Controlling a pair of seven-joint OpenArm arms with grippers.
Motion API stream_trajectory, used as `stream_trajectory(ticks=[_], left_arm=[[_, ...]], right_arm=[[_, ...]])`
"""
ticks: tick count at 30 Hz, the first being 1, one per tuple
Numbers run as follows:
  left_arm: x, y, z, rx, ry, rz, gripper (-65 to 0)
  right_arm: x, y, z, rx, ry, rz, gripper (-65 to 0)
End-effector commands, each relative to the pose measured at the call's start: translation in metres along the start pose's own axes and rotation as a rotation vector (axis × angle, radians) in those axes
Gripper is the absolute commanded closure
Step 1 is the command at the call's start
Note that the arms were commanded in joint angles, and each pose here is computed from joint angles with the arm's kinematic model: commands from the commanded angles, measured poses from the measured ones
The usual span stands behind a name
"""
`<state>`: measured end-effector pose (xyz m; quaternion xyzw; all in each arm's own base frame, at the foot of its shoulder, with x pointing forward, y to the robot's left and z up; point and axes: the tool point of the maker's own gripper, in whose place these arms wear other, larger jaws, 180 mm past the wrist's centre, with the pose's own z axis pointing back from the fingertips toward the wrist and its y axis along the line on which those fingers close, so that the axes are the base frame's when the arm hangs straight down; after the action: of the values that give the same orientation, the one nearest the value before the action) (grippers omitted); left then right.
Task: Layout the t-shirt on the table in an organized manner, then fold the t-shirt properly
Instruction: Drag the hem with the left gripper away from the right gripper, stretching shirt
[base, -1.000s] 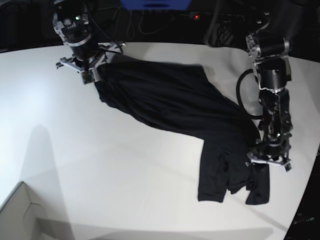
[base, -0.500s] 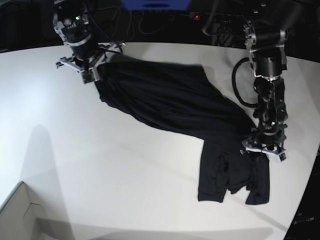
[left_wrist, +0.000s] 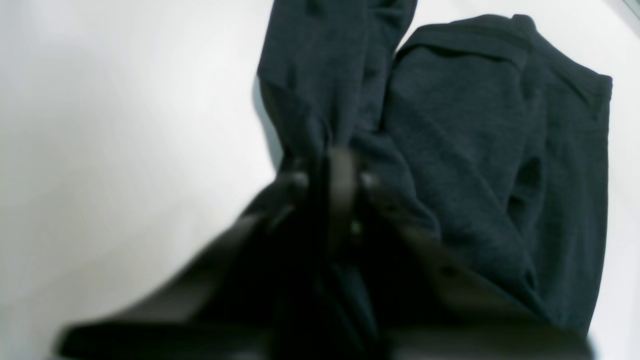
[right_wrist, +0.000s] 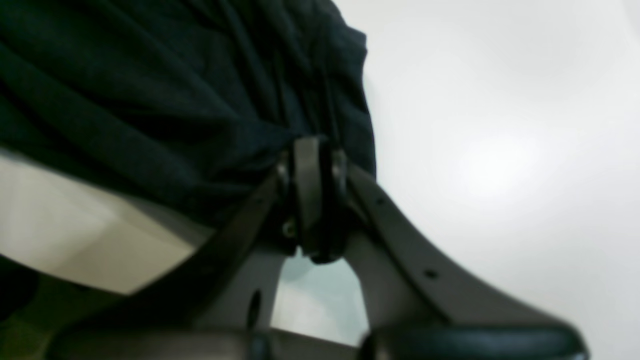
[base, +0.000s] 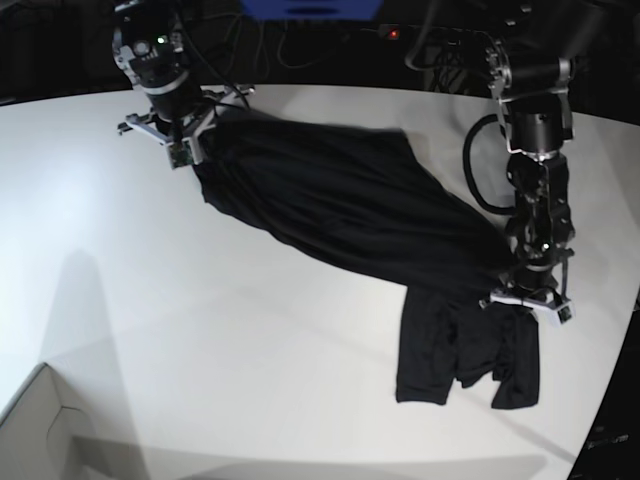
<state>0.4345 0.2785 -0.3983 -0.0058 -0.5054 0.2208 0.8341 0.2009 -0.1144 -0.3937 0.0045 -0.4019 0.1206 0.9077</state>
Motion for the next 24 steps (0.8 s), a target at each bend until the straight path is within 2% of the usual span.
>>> stream_trajectory(ticks=[1,2,4,11,15,20,24], left_arm=[[0.032,-0.005,-0.001,-0.01,-0.077,0.002,-0.7],[0.037,-0.007,0.0,-0.014,-0.091,0.001,-2.3],[0.053,-0.014,0.005,-0.032,-0.133,-0.002,0.0],[0.139,-0.06,0.058,-0.148,-0.401,-0.024,-0.4],[0.18,-0.086,0.083,-0.209,-0.52,-0.02,-0.4],[0.213,-0.139,0.096,-0.315,-0.593,-0.023,-0.4],[0.219,-0.189,0.091,-0.395,-0.577,-0.014,-0.4]], right_arm=[[0.01,-0.002,0.002,-0.005,-0.037,0.005,0.0],[0.01,-0.003,0.001,-0.005,-0.039,0.006,0.0],[0.01,-0.003,0.001,-0.005,-0.039,0.006,0.0],[0.01,-0.004,0.001,-0.007,-0.038,0.007,0.0],[0.01,-0.004,0.001,-0.007,-0.038,0.008,0.0],[0.008,-0.004,0.002,-0.007,-0.033,0.01,0.0],[0.006,-0.004,0.002,-0.008,-0.029,0.01,0.0]])
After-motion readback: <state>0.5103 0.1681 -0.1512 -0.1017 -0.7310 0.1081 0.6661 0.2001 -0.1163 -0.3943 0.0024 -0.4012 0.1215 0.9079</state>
